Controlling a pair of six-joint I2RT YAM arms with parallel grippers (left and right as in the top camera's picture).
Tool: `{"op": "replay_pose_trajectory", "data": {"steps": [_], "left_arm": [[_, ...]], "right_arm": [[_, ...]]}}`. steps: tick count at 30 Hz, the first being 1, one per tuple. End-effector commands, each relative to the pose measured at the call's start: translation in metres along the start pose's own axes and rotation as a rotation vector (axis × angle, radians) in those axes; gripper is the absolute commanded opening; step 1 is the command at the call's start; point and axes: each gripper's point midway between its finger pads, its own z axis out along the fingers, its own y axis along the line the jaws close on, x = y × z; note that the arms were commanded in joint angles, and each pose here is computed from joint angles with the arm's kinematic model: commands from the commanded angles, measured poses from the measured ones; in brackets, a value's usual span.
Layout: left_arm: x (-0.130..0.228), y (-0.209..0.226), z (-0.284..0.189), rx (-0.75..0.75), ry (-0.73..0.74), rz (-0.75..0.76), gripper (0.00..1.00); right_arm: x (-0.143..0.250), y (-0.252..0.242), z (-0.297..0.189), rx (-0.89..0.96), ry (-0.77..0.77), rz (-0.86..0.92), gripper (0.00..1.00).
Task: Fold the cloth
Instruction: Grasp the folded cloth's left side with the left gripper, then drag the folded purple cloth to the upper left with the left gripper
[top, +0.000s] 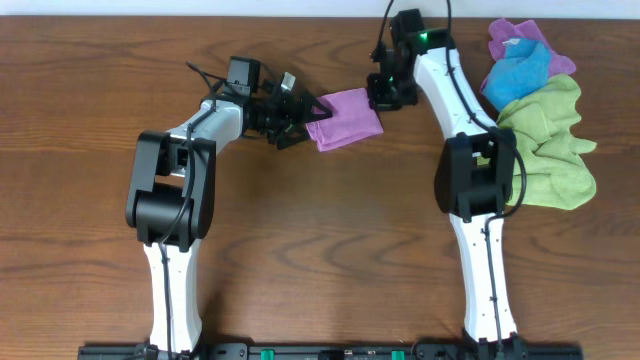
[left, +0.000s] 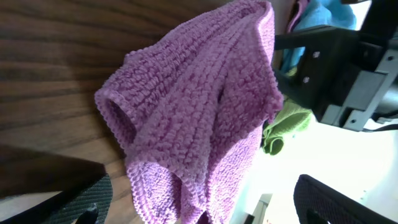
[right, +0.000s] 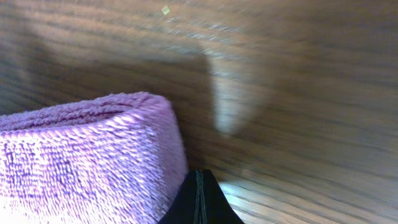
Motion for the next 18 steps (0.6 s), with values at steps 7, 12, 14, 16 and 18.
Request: {"op": "replay_pose_trajectory", "data": {"steps": [7, 12, 14, 16, 18], "left_arm": [[0.019, 0.019, 0.018, -0.061, 0.030, -0.074, 0.89], [0.020, 0.020, 0.018, -0.066, 0.032, -0.090, 0.44], [0.018, 0.021, 0.016, -0.065, 0.027, -0.094, 0.15], [0.014, 0.023, 0.012, -0.064, 0.017, -0.104, 0.06], [0.007, 0.024, 0.006, -0.057, -0.006, -0.127, 0.06]], "right_arm": [[0.018, 0.031, 0.029, -0.032, 0.069, -0.035, 0.01], [0.019, 0.022, 0.025, -0.028, 0.078, -0.013, 0.01], [0.018, 0.013, 0.022, -0.019, 0.077, 0.002, 0.01], [0.015, 0.002, 0.016, -0.013, 0.068, 0.023, 0.01], [0.010, -0.010, 0.003, -0.011, 0.048, 0.048, 0.01]]}}
